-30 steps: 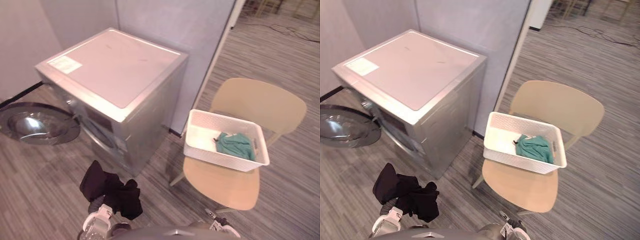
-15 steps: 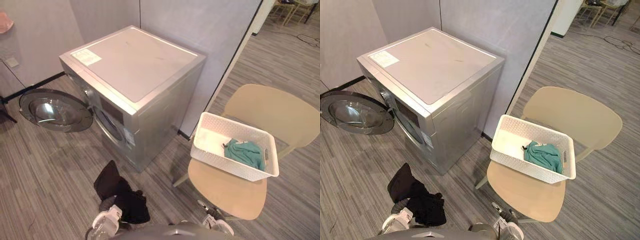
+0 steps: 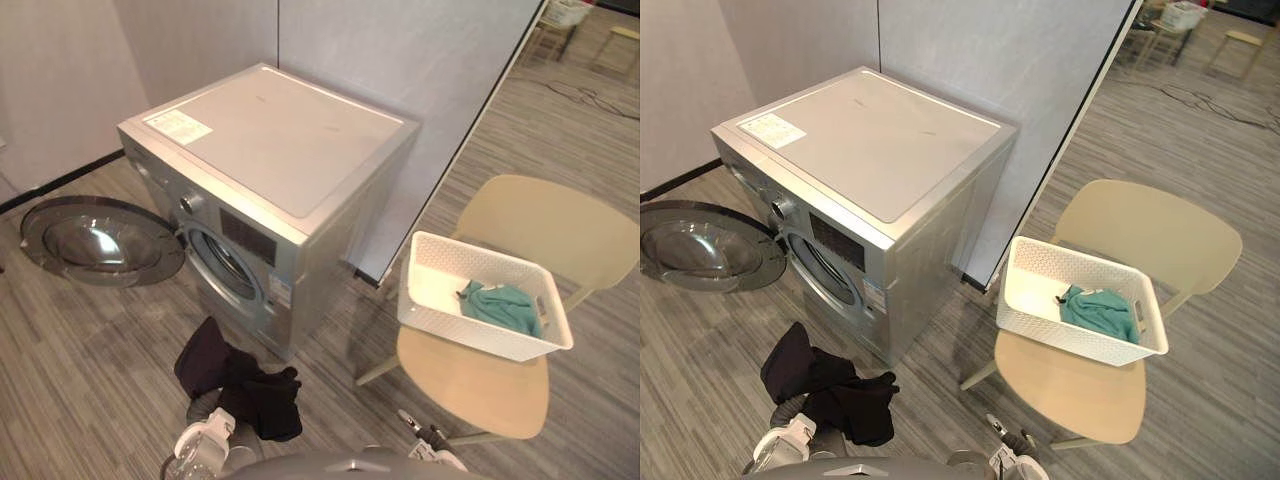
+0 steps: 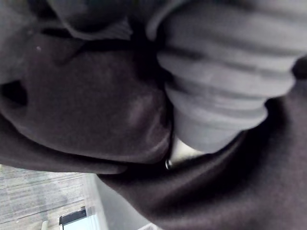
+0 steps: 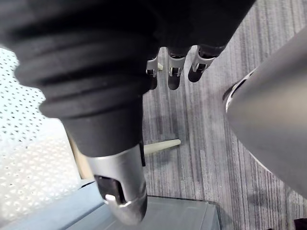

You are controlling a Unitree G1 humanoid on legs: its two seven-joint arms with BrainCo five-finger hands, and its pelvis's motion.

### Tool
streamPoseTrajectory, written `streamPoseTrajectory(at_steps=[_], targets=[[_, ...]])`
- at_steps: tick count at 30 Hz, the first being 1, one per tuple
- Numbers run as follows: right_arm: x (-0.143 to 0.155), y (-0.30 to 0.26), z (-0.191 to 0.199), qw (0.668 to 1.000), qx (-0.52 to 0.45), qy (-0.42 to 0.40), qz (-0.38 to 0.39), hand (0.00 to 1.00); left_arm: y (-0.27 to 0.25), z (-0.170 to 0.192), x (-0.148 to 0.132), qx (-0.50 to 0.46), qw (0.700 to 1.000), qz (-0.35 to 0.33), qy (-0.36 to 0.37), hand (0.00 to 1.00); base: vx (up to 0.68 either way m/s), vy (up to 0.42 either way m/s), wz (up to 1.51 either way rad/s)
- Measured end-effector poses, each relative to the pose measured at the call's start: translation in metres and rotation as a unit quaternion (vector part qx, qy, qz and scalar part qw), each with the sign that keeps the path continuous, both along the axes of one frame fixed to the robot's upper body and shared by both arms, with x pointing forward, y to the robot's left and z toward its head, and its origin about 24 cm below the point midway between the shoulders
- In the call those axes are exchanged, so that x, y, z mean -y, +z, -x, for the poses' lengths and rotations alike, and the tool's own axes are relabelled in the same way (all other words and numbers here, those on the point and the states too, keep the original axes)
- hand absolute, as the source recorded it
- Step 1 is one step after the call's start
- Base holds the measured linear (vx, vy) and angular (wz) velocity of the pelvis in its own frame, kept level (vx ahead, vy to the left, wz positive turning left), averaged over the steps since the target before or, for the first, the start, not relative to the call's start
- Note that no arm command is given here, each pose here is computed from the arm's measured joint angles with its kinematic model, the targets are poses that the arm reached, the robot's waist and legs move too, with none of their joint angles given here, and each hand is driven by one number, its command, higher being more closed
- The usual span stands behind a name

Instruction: Pick up the laundry basket with both hands and put the clothes into the washing machine.

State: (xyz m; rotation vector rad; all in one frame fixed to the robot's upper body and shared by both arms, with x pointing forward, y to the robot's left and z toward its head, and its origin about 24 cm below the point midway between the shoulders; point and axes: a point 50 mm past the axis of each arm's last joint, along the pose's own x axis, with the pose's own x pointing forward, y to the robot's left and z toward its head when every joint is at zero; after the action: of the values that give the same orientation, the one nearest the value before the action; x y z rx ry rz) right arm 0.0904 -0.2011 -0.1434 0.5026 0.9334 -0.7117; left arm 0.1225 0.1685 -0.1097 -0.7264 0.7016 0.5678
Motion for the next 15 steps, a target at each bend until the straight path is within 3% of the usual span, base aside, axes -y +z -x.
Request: streamPoseTrajectory(at_steps=[4,9,15], targets=[[-0.008,-0.013,0.014,0.998,-0.057,-0.008,-0.031,0.00,0.002,-0.003,-0.016,0.002,1.000,-0.028,-0.007,1.00,0.37,0.618,-0.40],[-0.014,-0.005,-0.016,0.999,-0.003,-0.027,-0.042,0.00,0.004,-0.014,0.011,0.019,0.998,-0.002,-0.066,1.00,0.23,0.469,-0.34],[-0.026,0.010,-0.047,0.996,0.062,0.040,-0.041,0.00,0.001,-0.006,0.010,0.004,0.998,-0.006,-0.065,1.00,0.12,0.138,-0.82]])
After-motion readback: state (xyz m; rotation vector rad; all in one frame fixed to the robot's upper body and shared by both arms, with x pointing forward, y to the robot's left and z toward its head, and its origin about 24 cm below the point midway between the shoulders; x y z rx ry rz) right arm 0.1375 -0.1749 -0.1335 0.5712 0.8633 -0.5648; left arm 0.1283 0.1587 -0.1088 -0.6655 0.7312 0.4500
